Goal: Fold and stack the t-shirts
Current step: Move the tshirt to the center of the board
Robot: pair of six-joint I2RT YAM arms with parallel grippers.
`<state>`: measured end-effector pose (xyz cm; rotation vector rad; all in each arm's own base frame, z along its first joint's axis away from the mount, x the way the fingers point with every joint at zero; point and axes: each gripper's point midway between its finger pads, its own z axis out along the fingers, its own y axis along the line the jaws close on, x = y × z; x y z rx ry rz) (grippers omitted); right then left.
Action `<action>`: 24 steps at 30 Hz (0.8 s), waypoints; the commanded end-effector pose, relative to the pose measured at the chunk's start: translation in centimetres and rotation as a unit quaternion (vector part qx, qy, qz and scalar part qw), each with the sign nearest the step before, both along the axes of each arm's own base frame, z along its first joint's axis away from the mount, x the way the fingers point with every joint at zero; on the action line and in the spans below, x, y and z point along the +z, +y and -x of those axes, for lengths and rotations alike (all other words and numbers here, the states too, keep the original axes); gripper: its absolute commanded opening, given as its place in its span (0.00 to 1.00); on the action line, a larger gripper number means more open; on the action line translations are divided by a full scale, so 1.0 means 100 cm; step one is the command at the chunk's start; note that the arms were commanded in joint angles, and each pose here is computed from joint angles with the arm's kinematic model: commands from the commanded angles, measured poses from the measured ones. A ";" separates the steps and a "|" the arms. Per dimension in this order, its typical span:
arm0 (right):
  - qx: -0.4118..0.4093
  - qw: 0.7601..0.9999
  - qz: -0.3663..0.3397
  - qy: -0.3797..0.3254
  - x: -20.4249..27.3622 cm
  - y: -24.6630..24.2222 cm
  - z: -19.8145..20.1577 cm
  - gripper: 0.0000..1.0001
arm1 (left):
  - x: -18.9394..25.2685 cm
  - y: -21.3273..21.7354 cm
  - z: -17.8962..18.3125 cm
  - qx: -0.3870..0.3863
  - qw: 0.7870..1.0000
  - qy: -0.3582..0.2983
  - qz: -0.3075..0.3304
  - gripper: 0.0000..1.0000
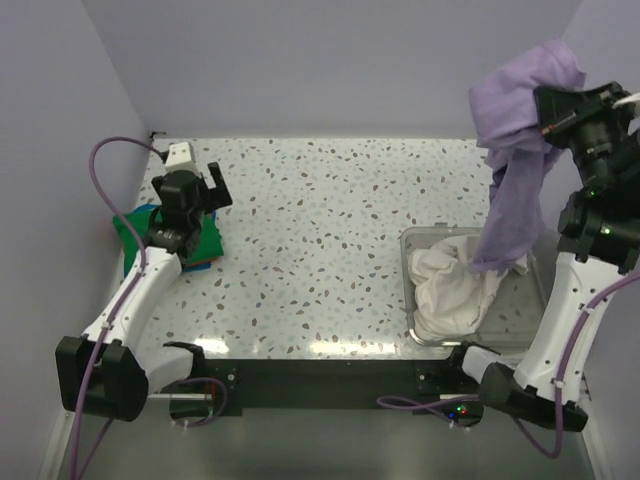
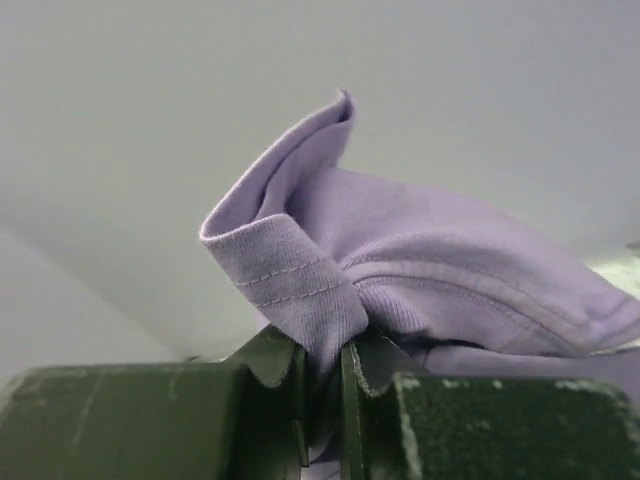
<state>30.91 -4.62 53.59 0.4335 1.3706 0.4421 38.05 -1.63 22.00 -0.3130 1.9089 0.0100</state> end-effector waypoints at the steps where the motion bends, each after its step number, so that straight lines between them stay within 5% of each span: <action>1: 0.134 0.982 0.067 -0.116 0.073 0.073 0.007 0.00 | 0.040 0.004 -0.001 -0.003 0.999 -0.051 -0.011 1.00; 8: 0.304 0.945 0.065 -0.105 0.073 0.194 -0.032 0.00 | 0.057 0.009 0.006 -0.002 0.997 -0.069 -0.030 1.00; 15: 0.448 0.886 0.038 -0.109 0.082 0.303 -0.015 0.00 | 0.067 0.013 0.015 0.003 0.997 -0.076 -0.033 0.98; 20: 0.498 0.867 0.002 -0.004 0.000 0.335 -0.054 0.00 | 0.059 0.019 0.020 0.023 0.997 -0.068 -0.033 0.99; 22: 0.430 0.899 0.014 0.084 -0.078 0.321 -0.103 0.12 | 0.050 0.019 0.019 0.024 0.998 -0.057 -0.033 0.98; 24: 0.361 0.918 0.017 0.164 -0.147 0.289 -0.146 0.42 | 0.033 0.016 0.016 0.017 0.999 -0.035 -0.030 0.98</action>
